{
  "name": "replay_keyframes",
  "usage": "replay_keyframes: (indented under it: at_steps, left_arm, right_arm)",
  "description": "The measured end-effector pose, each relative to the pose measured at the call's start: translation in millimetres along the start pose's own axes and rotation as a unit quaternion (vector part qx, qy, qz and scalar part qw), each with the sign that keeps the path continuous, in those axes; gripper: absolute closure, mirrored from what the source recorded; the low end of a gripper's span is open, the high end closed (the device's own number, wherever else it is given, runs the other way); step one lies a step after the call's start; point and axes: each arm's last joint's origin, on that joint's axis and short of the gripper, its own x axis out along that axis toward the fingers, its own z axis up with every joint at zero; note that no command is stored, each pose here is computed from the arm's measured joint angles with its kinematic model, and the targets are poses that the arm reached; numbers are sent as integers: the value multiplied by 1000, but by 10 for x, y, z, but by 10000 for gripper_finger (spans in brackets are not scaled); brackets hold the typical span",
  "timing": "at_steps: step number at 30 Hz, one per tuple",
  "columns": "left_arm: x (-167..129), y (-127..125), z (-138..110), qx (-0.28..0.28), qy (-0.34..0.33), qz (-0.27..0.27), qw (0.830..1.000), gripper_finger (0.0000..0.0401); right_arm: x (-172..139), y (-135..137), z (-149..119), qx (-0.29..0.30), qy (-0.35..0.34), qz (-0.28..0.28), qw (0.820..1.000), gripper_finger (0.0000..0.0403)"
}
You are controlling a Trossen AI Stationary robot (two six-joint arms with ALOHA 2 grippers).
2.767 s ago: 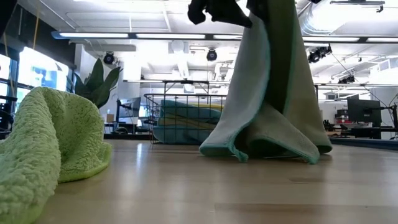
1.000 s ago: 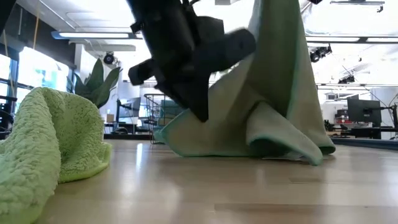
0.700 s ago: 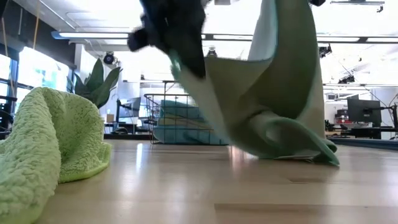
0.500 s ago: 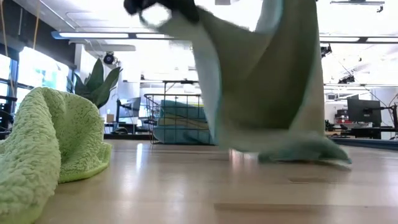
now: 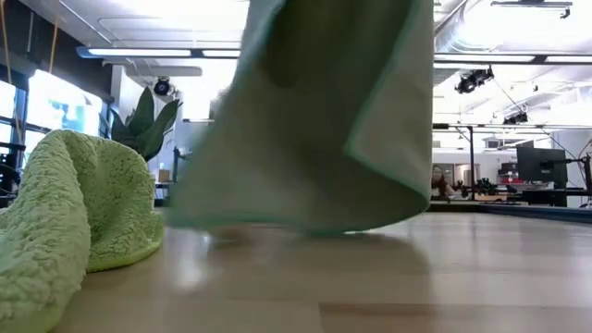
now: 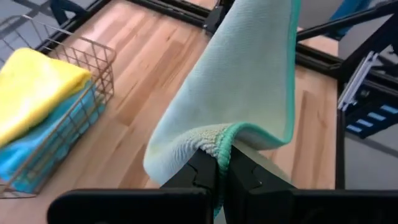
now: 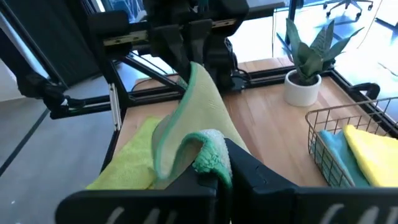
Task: Fold microfiber towels
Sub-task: Fold the light blue microfiber cloth
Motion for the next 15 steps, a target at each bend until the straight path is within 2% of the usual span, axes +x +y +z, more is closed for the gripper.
replay_keyframes:
  at_steps: [4, 9, 15]
  left_arm:
    - [-70, 50, 63, 13, 4, -11, 1000, 401]
    - [-180, 129, 230, 47, 1, -11, 999, 401]
    - [-232, 262, 370, 77, 13, -21, 997, 401]
  right_arm:
    - [-70, -8, 52, 3, -10, 1, 1000, 403]
    - [-244, -13, 252, 9, -31, -4, 999, 403]
    - [-426, -72, 301, 4, 23, -51, 998, 403]
